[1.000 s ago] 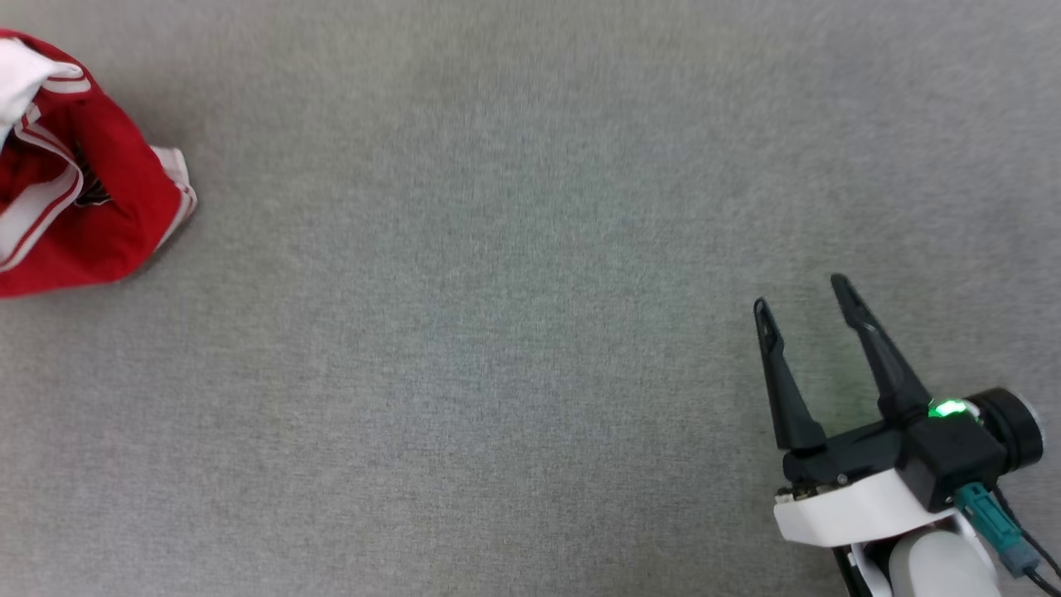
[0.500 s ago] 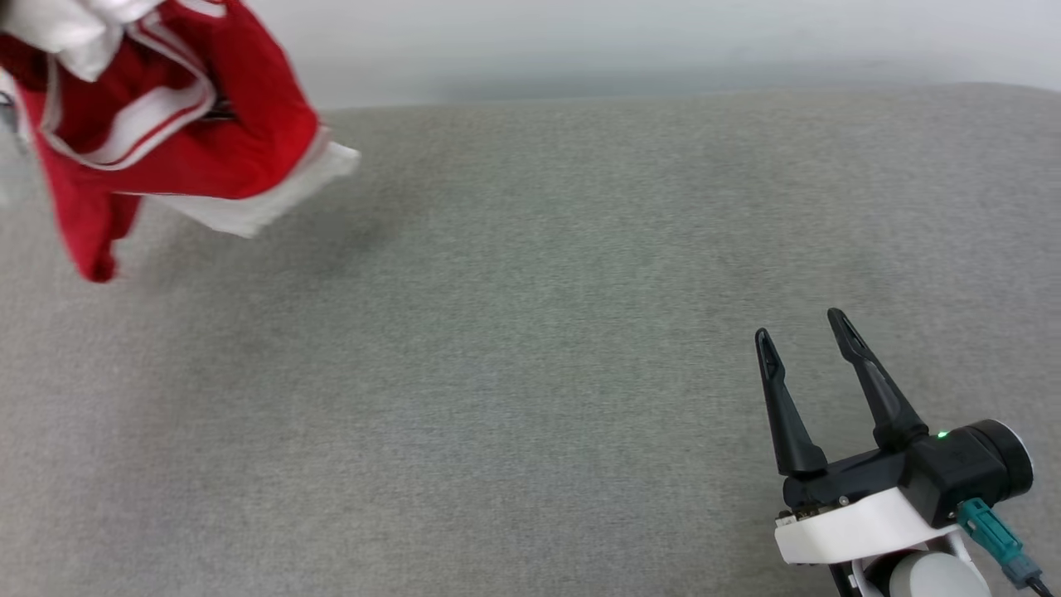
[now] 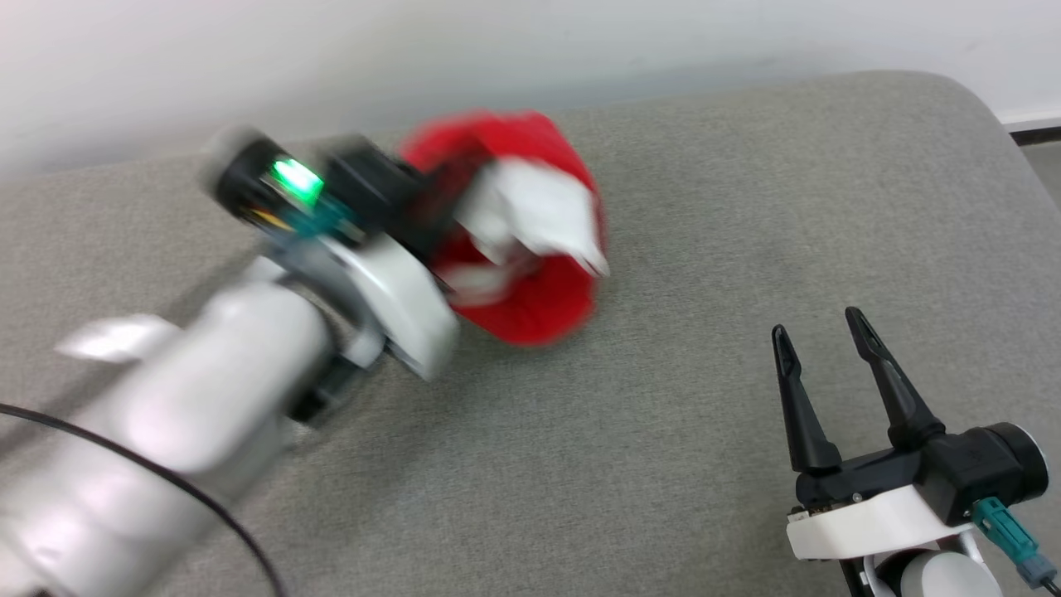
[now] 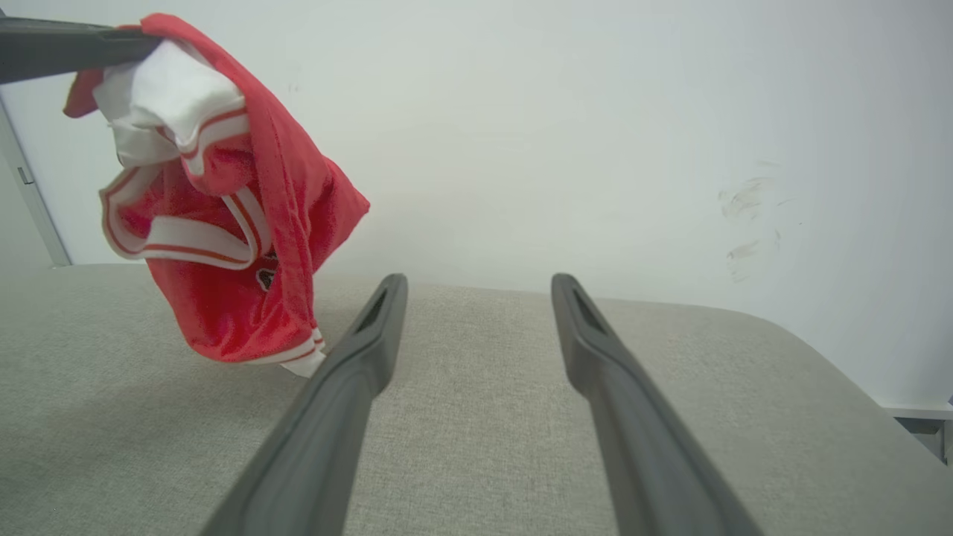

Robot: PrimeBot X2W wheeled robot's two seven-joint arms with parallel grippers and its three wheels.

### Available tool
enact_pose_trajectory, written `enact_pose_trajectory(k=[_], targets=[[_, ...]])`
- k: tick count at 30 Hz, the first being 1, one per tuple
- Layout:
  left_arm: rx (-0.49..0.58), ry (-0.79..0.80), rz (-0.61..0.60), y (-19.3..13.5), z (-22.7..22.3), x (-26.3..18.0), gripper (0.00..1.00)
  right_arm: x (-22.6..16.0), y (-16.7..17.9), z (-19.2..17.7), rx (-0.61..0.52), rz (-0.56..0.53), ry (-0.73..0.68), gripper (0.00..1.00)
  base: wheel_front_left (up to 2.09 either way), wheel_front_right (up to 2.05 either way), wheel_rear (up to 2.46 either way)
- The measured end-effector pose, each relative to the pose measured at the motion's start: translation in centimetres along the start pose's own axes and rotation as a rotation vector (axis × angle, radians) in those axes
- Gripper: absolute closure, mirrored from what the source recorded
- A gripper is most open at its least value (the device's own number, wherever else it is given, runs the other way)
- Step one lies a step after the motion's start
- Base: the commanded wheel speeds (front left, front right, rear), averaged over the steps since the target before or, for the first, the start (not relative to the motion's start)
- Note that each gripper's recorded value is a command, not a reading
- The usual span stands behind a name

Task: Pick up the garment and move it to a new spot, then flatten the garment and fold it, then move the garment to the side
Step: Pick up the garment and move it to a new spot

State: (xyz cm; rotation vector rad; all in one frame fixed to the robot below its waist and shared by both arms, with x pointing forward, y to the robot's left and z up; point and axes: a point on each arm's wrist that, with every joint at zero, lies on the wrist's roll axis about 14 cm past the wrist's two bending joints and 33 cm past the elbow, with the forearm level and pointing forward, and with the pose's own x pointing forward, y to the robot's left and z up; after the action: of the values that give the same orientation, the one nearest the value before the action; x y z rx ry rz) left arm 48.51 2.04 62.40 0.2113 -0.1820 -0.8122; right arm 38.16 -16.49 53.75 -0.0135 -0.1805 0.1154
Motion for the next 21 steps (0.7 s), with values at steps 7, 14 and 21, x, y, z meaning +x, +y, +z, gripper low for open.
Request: enact_pose_trajectory(k=[7, 14, 21], targets=[[-0.194, 0.102, -0.263, -15.2, -6.3, 1.2, 1.0, -0.7, -1.8, 0.4, -0.028, -0.052, -0.002, 0.0, 0.0, 0.0, 0.0], [-0.307, 0.173, -0.404, -23.1, -8.8, 0.3, 0.0, -0.8, -2.3, 0.4, -0.039, -0.066, -0.001, 0.0, 0.0, 0.0, 0.0], [-0.332, 0.113, -0.256, -19.3, -8.0, 0.5, 0.0, -0.6, -1.3, 0.6, -0.031, -0.037, -0.011, 0.0, 0.0, 0.0, 0.0]])
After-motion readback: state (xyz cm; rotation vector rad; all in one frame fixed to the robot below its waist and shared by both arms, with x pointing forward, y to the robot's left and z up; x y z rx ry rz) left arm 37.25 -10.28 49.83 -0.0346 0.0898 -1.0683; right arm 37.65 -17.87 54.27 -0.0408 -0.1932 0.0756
